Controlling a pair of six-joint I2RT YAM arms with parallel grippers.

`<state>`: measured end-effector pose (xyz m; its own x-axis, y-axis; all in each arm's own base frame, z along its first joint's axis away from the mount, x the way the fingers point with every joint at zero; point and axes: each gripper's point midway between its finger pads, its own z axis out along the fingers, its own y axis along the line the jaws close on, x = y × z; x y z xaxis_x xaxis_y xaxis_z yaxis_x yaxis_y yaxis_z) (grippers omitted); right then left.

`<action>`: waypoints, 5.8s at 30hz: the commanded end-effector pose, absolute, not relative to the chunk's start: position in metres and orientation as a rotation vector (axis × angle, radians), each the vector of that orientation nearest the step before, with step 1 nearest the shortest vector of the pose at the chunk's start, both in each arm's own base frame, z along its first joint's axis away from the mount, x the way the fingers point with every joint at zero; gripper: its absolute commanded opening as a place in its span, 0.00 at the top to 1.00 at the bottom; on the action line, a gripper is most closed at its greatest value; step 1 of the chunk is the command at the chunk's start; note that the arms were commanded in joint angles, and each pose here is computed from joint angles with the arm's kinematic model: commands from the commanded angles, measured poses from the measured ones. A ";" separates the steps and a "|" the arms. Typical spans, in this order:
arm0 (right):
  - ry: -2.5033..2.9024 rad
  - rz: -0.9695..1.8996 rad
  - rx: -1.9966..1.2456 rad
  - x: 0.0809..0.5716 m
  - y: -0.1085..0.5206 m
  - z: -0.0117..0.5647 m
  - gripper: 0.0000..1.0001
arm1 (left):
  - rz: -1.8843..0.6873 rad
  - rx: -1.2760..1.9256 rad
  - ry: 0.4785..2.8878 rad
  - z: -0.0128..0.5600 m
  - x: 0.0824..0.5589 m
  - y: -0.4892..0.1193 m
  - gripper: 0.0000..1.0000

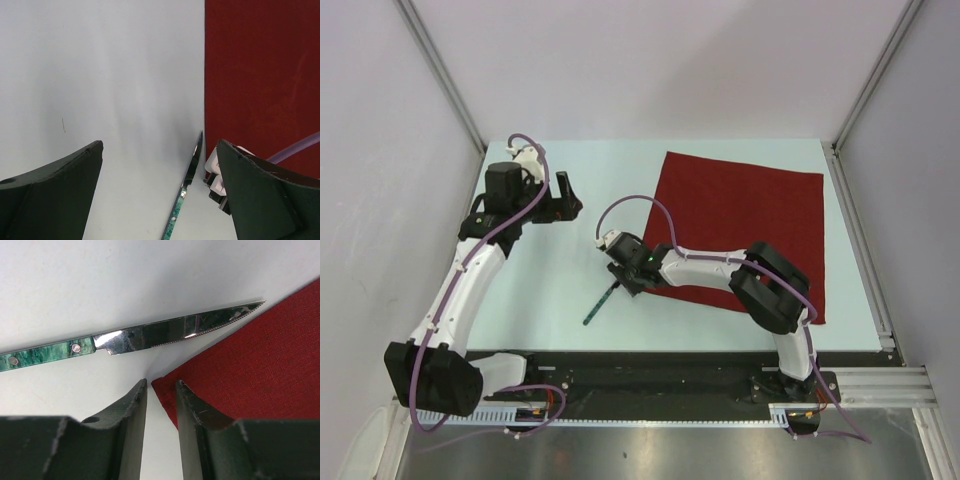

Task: Fold the napkin, place the utensils inside, and roll it up
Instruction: Fold the napkin, then grab a utensil with the right arm

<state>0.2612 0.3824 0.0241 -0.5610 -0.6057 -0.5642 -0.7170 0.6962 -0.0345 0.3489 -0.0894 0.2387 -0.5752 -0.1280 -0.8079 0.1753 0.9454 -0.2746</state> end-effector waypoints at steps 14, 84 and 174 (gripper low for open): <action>2.510 0.323 -1.031 0.246 0.366 -0.012 0.87 | -0.428 0.037 2.115 0.246 0.352 -0.090 0.00; 2.232 -0.628 0.220 0.603 -0.131 0.074 1.00 | -0.434 0.001 2.159 0.230 0.358 -0.082 0.00; 2.662 1.087 0.173 0.239 0.468 0.087 0.41 | -0.380 -0.017 1.966 0.286 0.338 -0.068 0.00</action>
